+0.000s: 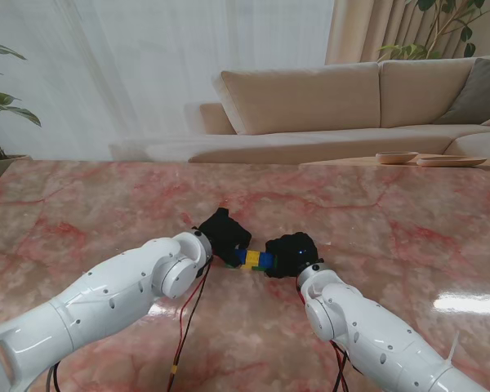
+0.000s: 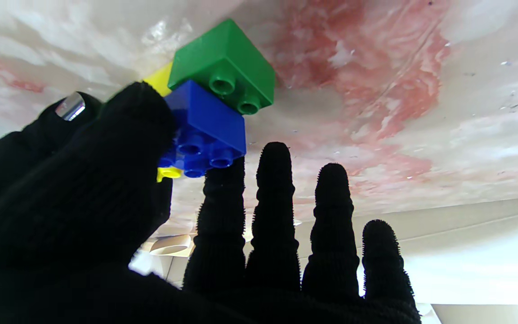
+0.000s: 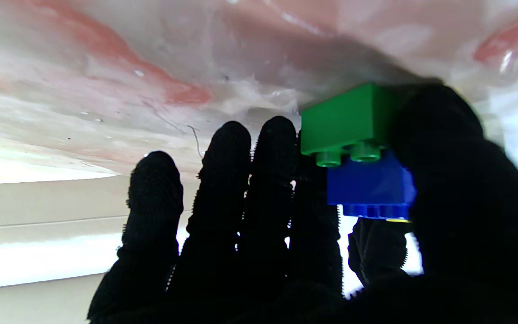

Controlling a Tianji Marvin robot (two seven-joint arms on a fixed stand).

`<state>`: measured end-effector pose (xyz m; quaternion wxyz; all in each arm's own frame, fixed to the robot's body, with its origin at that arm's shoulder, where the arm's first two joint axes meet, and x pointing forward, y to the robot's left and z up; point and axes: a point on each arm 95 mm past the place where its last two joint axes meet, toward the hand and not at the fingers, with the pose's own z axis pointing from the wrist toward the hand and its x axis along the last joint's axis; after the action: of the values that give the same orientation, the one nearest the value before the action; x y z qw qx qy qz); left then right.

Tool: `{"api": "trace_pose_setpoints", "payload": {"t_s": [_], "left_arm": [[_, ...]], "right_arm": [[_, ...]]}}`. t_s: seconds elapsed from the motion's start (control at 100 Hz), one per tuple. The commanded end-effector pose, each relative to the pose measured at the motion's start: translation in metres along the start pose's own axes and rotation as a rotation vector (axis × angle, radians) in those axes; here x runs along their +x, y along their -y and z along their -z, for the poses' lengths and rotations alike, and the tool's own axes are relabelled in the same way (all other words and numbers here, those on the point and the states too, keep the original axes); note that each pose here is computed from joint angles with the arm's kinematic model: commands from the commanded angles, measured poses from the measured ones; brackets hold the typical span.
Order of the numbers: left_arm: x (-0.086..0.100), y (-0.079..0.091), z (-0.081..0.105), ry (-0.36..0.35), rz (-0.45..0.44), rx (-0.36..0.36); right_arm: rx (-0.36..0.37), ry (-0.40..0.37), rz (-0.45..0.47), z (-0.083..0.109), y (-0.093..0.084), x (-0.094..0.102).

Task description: Build a two-level staggered structure with toy bricks

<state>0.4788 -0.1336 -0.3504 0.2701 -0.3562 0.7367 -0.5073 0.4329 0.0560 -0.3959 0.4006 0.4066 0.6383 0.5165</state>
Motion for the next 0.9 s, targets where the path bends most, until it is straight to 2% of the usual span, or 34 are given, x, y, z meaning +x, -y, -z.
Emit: {"api": "trace_pose_setpoints", "payload": {"t_s": [0.0,0.49,0.63,0.89], "left_arm": [[0.001,-0.001,0.0,-0.007,-0.006,-0.005],[-0.003,0.003,0.004,-0.048,-0.006,0.001],[-0.003,0.007,0.007,-0.064,0.018,0.04],[-0.008,0.012,0.018,-0.041,0.058,0.09]], "right_arm": [[0.032,0.005,-0.003,0.004,0.008,0.0],[0.032,0.005,-0.001,0.004,0.008,0.0],[0.031,0.005,-0.001,0.004,0.008,0.0],[0.031,0.005,0.0,0.004,0.008,0.0]]}}
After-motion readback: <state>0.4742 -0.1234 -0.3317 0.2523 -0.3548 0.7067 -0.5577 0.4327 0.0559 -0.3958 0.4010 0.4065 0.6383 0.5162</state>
